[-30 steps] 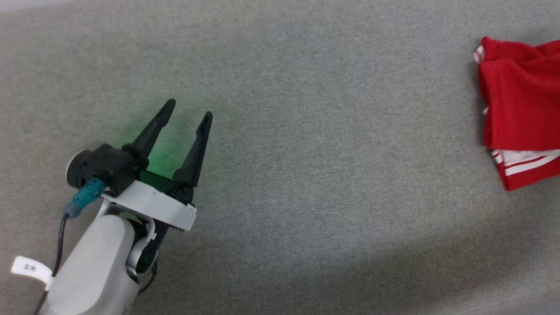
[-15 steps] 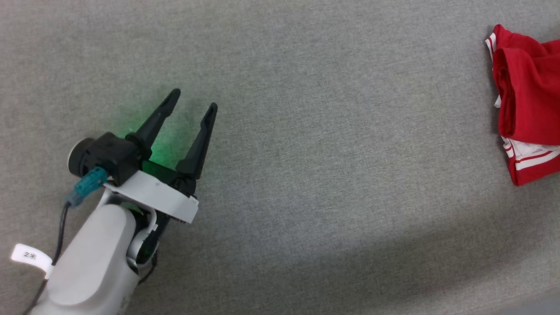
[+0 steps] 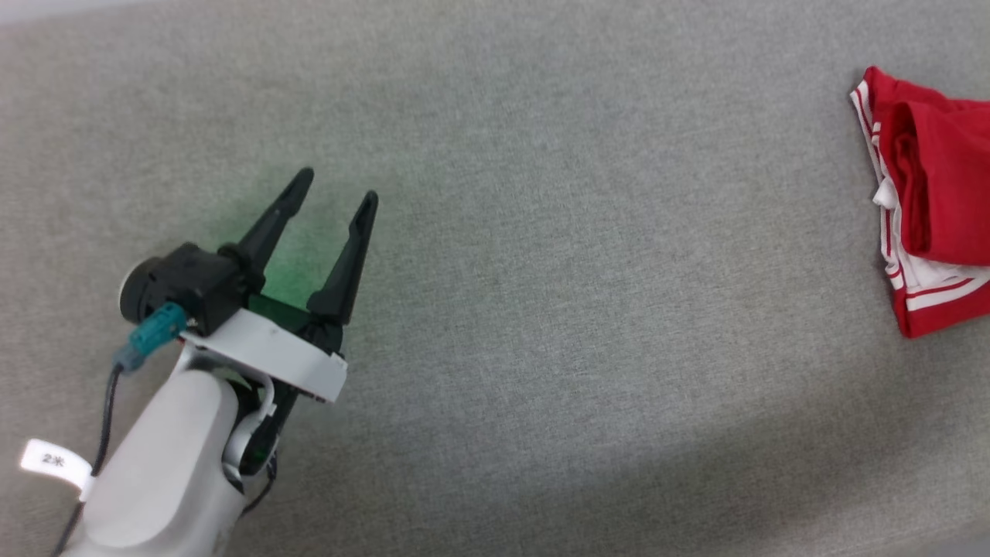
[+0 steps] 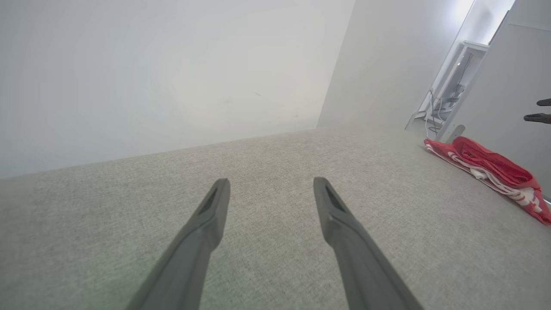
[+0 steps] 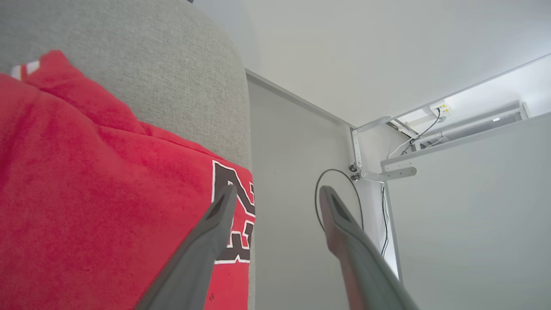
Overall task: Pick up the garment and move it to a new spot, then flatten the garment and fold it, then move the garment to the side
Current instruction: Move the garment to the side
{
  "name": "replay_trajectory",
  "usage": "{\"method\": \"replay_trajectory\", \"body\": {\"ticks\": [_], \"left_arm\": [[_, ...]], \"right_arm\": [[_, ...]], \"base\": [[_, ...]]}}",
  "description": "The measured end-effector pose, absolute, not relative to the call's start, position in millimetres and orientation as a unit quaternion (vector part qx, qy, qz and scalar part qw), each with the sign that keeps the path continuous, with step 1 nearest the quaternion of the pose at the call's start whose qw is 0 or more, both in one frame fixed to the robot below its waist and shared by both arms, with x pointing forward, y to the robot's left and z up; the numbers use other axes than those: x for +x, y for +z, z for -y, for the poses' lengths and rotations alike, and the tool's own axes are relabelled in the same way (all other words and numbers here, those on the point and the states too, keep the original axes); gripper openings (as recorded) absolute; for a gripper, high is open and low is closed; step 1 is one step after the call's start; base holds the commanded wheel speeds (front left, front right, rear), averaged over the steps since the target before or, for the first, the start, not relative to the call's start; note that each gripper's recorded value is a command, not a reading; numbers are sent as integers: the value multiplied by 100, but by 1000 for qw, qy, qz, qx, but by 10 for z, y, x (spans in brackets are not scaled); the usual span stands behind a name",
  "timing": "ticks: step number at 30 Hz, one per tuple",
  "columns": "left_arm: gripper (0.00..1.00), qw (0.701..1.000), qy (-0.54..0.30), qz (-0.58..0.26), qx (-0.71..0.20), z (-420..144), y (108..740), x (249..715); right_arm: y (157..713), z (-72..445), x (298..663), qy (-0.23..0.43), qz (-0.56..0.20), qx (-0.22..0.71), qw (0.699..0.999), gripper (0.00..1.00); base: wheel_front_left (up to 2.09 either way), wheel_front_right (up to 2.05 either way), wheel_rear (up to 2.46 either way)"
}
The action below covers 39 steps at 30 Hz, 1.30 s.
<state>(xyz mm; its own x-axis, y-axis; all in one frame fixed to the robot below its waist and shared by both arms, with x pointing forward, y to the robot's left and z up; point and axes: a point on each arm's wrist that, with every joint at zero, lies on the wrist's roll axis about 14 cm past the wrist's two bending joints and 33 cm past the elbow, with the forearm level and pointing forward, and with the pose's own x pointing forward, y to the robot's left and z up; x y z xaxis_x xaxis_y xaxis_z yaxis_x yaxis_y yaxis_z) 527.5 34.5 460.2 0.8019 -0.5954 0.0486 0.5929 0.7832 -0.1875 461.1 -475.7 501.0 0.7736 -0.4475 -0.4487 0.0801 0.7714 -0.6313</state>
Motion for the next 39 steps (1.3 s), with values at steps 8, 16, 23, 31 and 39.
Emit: {"method": "replay_trajectory", "body": {"ticks": [8, 16, 23, 31, 39], "left_arm": [[100, 952, -290, 3, -93, -525, 4784, 5134], [100, 964, -251, 12, -89, -808, 4947, 4941], [100, 976, -200, 16, -85, -1178, 5046, 4637], [100, 988, -130, 23, -76, -1657, 5121, 4177], [100, 995, -55, 53, -67, -2109, 5264, 3732]], "right_arm": [[5227, 4599, 4668, -153, -239, -259, 923, 100], [5301, 4328, 4653, -139, -180, -204, 952, 100], [5263, 3892, 4603, -94, -137, -176, 970, 100], [5241, 3292, 4488, -30, -81, -136, 987, 100], [5284, 2691, 4397, 29, -31, -99, 994, 100]], "base": [[0, 0, 0], [0, 0, 0], [0, 0, 0], [0, 0, 0], [0, 0, 0]]}}
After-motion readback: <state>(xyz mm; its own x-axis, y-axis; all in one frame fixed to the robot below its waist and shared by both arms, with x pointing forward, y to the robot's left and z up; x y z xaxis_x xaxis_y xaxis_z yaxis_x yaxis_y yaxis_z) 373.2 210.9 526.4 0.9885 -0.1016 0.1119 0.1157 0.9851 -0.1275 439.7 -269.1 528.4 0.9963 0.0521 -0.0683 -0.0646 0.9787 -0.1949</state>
